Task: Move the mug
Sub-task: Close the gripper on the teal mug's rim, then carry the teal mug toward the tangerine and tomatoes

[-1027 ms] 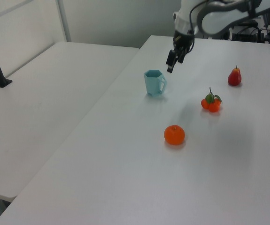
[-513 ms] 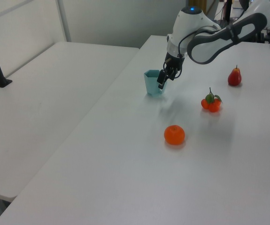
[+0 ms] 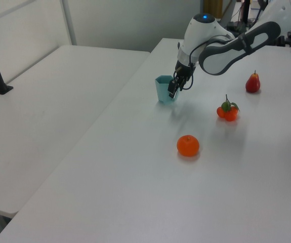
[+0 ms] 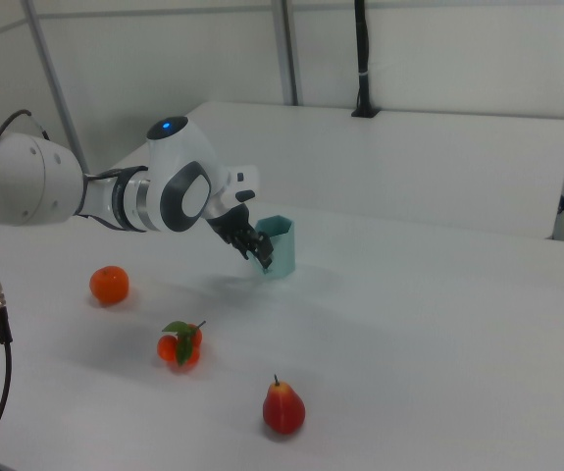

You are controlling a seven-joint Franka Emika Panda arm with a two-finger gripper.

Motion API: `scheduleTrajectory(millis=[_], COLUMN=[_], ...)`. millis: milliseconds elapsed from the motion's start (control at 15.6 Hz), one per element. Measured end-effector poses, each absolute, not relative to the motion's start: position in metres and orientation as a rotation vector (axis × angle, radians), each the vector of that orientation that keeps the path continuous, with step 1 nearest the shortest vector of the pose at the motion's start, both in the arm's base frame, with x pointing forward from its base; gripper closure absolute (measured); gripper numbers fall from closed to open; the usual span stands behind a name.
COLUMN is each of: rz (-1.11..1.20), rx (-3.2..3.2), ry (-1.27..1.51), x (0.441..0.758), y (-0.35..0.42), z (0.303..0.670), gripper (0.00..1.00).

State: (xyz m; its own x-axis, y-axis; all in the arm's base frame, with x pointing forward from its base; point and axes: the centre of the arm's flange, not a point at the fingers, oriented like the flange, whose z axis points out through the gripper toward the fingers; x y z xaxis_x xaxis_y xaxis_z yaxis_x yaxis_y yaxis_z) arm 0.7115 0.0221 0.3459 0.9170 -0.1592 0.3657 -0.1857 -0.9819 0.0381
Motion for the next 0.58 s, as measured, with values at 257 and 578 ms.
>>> scheduleTrajectory(millis=[257, 578], rz=[0.562, 0.573], rx=[3.003, 2.996], ry=[-0.262, -0.247], x=[0.7117, 0.713], y=[0.0236, 0.0253], z=[0.3446, 0.3453], gripper=[0.61, 0.76])
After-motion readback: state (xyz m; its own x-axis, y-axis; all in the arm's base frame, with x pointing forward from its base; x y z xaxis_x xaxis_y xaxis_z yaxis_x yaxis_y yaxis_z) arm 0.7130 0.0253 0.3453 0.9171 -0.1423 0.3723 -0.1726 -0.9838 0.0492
